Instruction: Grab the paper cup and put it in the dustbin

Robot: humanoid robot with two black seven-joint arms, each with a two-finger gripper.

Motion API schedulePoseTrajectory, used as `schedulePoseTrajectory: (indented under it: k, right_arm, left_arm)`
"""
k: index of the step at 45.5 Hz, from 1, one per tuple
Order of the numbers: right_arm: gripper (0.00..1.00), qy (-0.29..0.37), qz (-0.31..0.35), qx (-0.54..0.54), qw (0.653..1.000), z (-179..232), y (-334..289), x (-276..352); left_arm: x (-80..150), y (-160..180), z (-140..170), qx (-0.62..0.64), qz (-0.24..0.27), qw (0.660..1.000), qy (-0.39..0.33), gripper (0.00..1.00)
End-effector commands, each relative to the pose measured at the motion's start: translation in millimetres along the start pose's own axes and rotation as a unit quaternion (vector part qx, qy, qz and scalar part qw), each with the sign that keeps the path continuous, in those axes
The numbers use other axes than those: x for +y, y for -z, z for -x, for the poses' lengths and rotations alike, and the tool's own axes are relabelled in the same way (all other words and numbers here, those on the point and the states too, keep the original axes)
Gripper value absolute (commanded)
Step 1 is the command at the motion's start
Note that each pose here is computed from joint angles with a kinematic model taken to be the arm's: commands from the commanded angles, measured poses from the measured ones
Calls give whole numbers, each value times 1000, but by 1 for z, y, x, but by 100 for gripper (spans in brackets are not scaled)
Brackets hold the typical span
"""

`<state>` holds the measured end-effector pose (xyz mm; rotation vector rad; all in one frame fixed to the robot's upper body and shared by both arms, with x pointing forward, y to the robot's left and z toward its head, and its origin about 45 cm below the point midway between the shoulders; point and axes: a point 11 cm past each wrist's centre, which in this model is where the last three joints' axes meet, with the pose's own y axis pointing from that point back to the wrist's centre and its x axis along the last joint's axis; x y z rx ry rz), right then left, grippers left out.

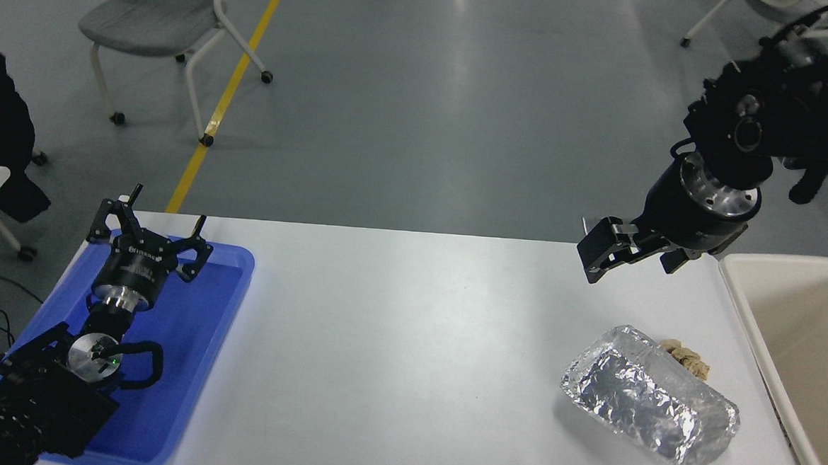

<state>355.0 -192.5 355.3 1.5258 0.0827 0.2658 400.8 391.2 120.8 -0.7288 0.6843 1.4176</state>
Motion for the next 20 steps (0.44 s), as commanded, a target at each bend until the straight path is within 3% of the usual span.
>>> schedulePoseTrajectory:
  k: [1, 20]
  right_arm:
    - [100, 15, -1, -4, 1000, 3, 30, 6]
    - [100, -5, -9, -38, 999, -1, 15, 22]
  left_arm:
    - [0, 0, 0, 0, 0, 1000, 0, 100]
    - [0, 0, 0, 0, 0, 1000, 0, 100]
